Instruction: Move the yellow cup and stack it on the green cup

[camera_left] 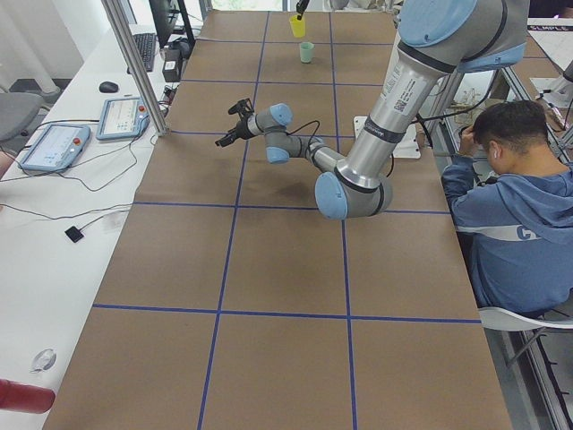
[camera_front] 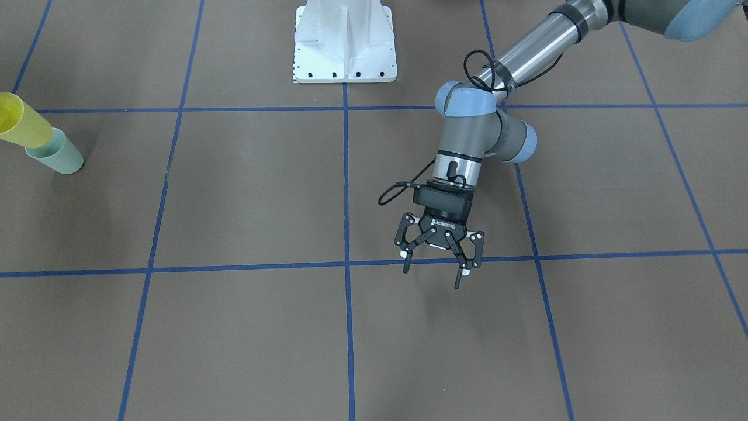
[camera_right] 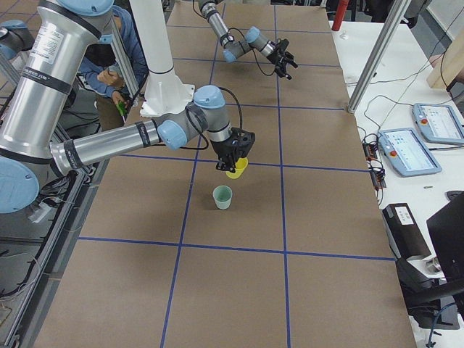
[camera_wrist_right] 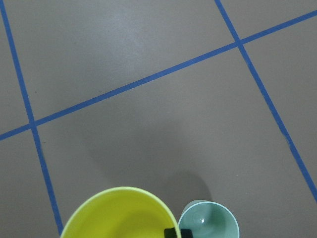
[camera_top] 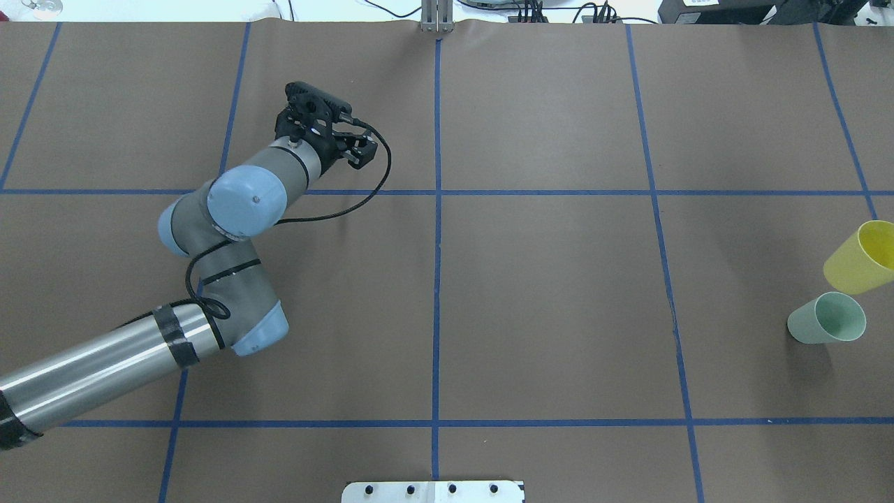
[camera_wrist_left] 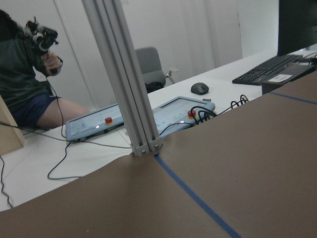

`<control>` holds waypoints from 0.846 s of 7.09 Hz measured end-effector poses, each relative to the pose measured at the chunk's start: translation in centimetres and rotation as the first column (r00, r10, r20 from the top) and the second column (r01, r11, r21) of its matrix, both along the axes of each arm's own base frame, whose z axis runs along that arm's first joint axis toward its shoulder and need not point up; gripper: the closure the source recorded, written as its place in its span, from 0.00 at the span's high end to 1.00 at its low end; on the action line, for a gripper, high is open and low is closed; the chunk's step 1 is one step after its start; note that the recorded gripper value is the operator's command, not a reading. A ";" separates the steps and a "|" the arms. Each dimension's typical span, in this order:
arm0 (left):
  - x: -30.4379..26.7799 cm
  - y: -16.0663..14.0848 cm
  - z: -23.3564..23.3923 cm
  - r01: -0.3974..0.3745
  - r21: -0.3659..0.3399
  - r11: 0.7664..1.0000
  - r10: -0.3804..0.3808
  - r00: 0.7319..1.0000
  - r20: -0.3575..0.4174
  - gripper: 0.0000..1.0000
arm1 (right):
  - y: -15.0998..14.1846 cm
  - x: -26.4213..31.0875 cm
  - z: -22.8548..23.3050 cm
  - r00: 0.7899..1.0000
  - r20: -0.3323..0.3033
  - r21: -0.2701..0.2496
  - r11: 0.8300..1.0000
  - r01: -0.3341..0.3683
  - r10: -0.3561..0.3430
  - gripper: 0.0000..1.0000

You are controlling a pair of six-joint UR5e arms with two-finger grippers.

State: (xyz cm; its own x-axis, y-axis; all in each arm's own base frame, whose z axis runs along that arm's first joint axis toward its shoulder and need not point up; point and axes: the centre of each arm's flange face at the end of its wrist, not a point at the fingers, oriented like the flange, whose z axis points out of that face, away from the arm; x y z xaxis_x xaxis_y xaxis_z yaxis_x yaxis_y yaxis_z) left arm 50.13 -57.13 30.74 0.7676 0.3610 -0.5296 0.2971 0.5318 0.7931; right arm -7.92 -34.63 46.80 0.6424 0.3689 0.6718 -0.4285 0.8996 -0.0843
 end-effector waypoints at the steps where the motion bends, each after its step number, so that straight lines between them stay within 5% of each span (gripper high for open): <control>1: -1.8 -2.0 1.2 -0.041 -0.100 0.994 0.042 0.999 0.007 0.99 | 0.4 0.1 1.6 1.000 0.008 0.023 1.000 0.002 -0.003 0.00; 3: -3.1 -3.2 2.0 -0.062 -0.194 0.979 0.058 0.998 -0.026 0.99 | 1.5 -0.1 5.4 0.999 0.034 0.077 0.997 0.023 -0.026 0.00; 6: -3.4 -3.2 1.8 -0.061 -0.215 0.975 0.051 0.997 -0.051 0.99 | 3.8 -1.2 8.3 0.994 0.061 0.126 0.988 0.088 -0.096 0.00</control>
State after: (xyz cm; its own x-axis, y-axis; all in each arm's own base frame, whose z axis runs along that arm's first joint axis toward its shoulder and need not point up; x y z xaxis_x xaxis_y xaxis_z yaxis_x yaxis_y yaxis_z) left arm 46.77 -60.30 32.49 0.7229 0.2757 -0.6336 0.2946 0.7064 0.6436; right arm -9.16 -30.80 55.06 0.6220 0.2228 0.7506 -0.3408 0.9401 0.0034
